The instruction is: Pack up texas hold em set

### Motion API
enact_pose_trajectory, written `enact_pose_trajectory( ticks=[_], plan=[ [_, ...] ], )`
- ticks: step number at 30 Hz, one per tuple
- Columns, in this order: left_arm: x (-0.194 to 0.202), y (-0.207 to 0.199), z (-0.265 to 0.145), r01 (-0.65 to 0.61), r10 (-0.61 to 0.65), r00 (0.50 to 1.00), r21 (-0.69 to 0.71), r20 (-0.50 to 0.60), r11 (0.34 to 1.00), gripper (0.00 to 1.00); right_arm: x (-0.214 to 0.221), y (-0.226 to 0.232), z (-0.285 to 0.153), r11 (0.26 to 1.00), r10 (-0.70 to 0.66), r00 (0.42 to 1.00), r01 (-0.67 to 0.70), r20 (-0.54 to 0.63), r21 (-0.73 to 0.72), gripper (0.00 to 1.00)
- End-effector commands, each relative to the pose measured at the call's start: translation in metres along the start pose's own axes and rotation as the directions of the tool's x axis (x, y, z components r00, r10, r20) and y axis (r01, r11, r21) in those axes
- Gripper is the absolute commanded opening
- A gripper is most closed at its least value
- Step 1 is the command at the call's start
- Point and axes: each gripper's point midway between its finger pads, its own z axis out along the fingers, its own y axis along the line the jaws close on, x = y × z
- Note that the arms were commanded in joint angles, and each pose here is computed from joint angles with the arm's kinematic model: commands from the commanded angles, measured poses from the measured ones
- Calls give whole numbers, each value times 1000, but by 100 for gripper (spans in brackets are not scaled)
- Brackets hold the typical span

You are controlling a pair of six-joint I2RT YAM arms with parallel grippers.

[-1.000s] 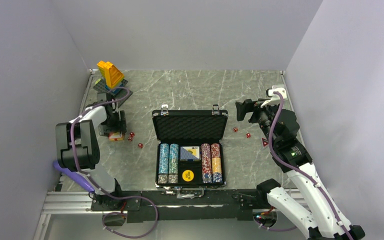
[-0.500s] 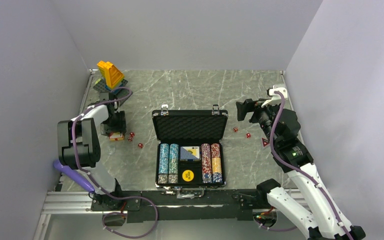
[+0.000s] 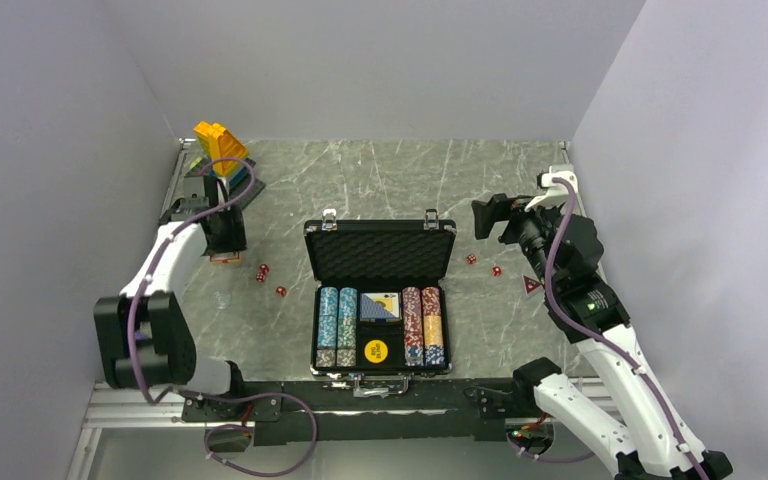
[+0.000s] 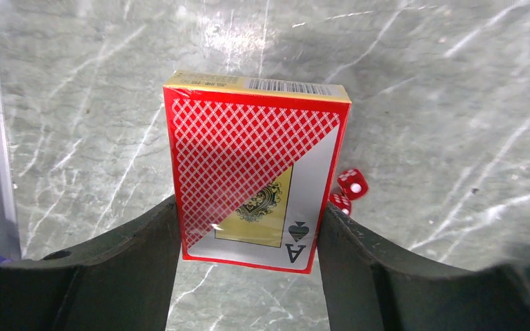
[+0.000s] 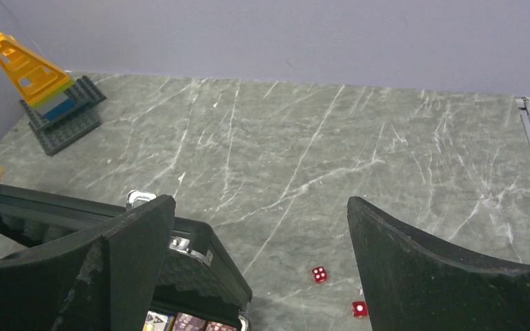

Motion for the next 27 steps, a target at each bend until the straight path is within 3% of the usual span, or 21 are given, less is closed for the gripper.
enact_pose_trajectory(
  ticks=[1,7,16,20,27],
  plan=[
    [-26,-8,-41,-8,4,984,24,178,1000,0,-18,9,-3,999,27,999,-26,17,-37,99],
    [-31,-18,-100,-44,18,934,65,356,997,0,-18,13,-6,998,31,999,-33,-29,-51,99],
    [-15,-53,-211,-255,141,838,151,527,955,0,-20,37,-6,983,86,989,-103,-117,-149,97],
    [-13,-72,-264,-379,166,766,228,621,897,0,-23,59,-7,956,138,977,-174,-163,-235,95],
    [4,-132,-298,-608,261,685,338,680,718,0,-25,100,-4,858,235,943,-315,-235,-406,91]
  ],
)
